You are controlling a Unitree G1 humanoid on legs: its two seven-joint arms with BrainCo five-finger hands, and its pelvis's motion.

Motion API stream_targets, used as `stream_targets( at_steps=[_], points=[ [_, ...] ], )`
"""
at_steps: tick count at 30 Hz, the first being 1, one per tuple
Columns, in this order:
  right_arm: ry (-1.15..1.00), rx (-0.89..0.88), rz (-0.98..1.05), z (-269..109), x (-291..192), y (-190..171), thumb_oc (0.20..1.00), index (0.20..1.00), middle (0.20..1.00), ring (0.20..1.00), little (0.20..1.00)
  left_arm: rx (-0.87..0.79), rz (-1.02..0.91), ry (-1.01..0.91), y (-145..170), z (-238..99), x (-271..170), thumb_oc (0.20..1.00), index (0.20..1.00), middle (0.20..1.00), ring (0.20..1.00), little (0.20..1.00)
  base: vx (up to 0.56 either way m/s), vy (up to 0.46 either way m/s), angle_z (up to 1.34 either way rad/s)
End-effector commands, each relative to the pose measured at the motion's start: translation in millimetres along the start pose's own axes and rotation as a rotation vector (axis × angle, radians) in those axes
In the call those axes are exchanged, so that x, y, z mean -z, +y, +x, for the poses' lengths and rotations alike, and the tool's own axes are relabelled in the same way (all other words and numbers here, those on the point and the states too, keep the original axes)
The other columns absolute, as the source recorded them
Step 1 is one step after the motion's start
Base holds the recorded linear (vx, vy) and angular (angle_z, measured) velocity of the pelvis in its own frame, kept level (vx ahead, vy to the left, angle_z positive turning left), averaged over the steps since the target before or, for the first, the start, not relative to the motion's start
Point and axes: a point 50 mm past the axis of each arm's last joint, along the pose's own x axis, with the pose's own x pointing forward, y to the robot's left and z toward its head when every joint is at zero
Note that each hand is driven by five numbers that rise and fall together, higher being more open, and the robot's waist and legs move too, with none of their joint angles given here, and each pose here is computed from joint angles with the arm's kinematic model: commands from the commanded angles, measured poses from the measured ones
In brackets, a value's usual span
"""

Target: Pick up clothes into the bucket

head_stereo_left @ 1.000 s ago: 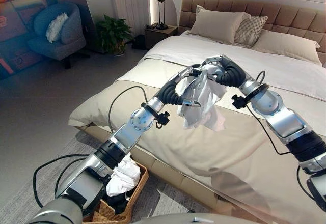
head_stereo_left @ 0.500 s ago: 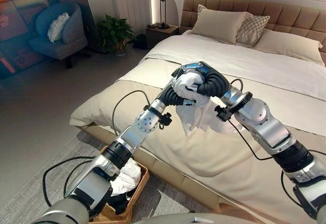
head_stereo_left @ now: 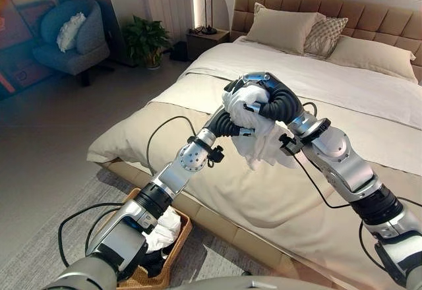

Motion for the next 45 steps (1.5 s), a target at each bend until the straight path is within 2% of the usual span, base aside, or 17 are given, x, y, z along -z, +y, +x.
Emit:
stream_targets(
  at_steps=[1, 6, 7, 9, 12, 13, 14, 15, 16, 22, 32, 35, 37, 40, 41, 44, 45],
  points=[
    [-0.497, 0.045, 0.010, 10.8, -84.8, -0.9, 0.200, 0.200, 0.200, 0.200, 0.200, 0.066, -0.045, 0.006, -10.9, 7.3, -0.4, 0.200, 0.200, 0.200, 0.200, 0.200, 0.00, 0.000, 0.00],
    [-0.448, 0.079, -0.025, 11.2, -74.8, -5.2, 0.200, 0.200, 0.200, 0.200, 0.200, 0.007, -0.245, -0.065, -1.7, 2.9, -13.4, 0.200, 0.200, 0.200, 0.200, 0.200, 0.00, 0.000, 0.00],
    [-0.433, 0.090, -0.026, 10.4, -71.7, -7.0, 0.222, 0.222, 0.222, 0.222, 0.222, -0.003, -0.277, -0.072, 0.0, 1.5, -14.7, 0.200, 0.200, 0.200, 0.200, 0.200, 0.00, 0.000, 0.00],
    [-0.411, 0.106, -0.033, 9.7, -67.1, -9.1, 0.357, 0.357, 0.357, 0.357, 0.357, -0.027, -0.316, -0.065, 1.6, -0.8, -12.6, 0.200, 0.200, 0.200, 0.200, 0.200, 0.00, 0.000, 0.00],
    [-0.369, 0.119, -0.031, 8.8, -58.4, -10.3, 0.357, 0.357, 0.357, 0.357, 0.357, -0.056, -0.374, -0.052, 4.2, -4.1, -9.0, 0.200, 0.200, 0.200, 0.200, 0.200, 0.00, 0.000, 0.00],
    [-0.355, 0.125, -0.036, 6.4, -56.0, -12.3, 0.429, 0.429, 0.429, 0.429, 0.429, -0.074, -0.404, -0.082, 16.0, -6.7, -14.0, 0.200, 0.200, 0.200, 0.200, 0.200, 0.00, 0.000, 0.00],
    [-0.355, 0.124, -0.036, 6.4, -56.0, -12.3, 0.429, 0.429, 0.429, 0.429, 0.429, -0.074, -0.404, -0.082, 16.0, -6.8, -14.0, 0.200, 0.200, 0.200, 0.200, 0.200, 0.00, 0.000, 0.00],
    [-0.311, 0.131, -0.045, 1.9, -48.8, -13.2, 0.636, 0.636, 0.636, 0.636, 0.636, -0.090, -0.437, -0.116, 23.9, -12.7, -20.2, 0.200, 0.200, 0.200, 0.200, 0.200, 0.00, 0.000, 0.00],
    [-0.301, 0.132, -0.049, 1.6, -46.8, -12.9, 1.000, 1.000, 1.000, 1.000, 1.000, -0.098, -0.446, -0.114, 25.1, -13.7, -19.5, 0.200, 0.200, 0.200, 0.200, 0.200, 0.00, 0.000, 0.00],
    [-0.250, 0.162, -0.018, -1.2, -33.7, -13.6, 1.000, 1.000, 1.000, 1.000, 1.000, -0.176, -0.525, -0.084, 29.3, -18.5, -9.6, 0.200, 0.200, 0.200, 0.200, 0.200, 0.00, 0.000, 0.00],
    [-0.033, 0.302, 0.101, -39.5, 16.7, -14.0, 1.000, 1.000, 1.000, 1.000, 1.000, -0.440, -0.545, -0.031, 77.6, -57.7, 16.5, 0.200, 0.200, 0.200, 0.200, 0.200, 0.01, 0.002, 0.00],
    [0.101, 0.376, 0.127, -64.9, 42.8, -12.5, 1.000, 1.000, 1.000, 1.000, 1.000, -0.545, -0.485, -0.008, 100.2, -79.1, 24.5, 0.200, 0.200, 0.200, 0.200, 0.200, 0.00, 0.000, 0.00],
    [0.298, 0.489, 0.164, -99.3, 81.6, -6.6, 1.000, 1.000, 1.000, 1.000, 1.000, -0.665, -0.400, 0.045, 121.2, -107.4, 35.8, 0.200, 0.200, 0.200, 0.200, 0.200, -0.03, 0.045, -0.02],
    [0.410, 0.561, 0.218, -121.9, 103.9, 1.3, 1.000, 1.000, 1.000, 1.000, 1.000, -0.732, -0.351, 0.078, 131.4, -124.7, 40.8, 0.200, 0.200, 0.200, 0.200, 0.200, -0.04, 0.033, -0.01],
    [0.653, 0.665, 0.294, -168.4, 142.5, 23.3, 1.000, 1.000, 1.000, 1.000, 1.000, -0.838, -0.297, 0.155, 146.3, -154.5, 52.6, 0.200, 0.200, 0.200, 0.200, 0.200, -0.07, 0.038, -0.01],
    [0.735, 0.675, 0.292, -182.6, 152.3, 32.2, 1.000, 1.000, 1.000, 1.000, 1.000, -0.882, -0.270, 0.183, 154.4, -167.2, 55.8, 0.200, 0.200, 0.200, 0.200, 0.200, -0.13, 0.021, -0.07],
    [0.886, 0.715, 0.305, -206.8, 170.9, 46.2, 1.000, 1.000, 1.000, 1.000, 1.000, -0.932, -0.251, 0.199, 163.9, -176.8, 58.4, 0.200, 0.200, 0.200, 0.200, 0.200, -0.17, 0.014, -0.05]
  ],
)
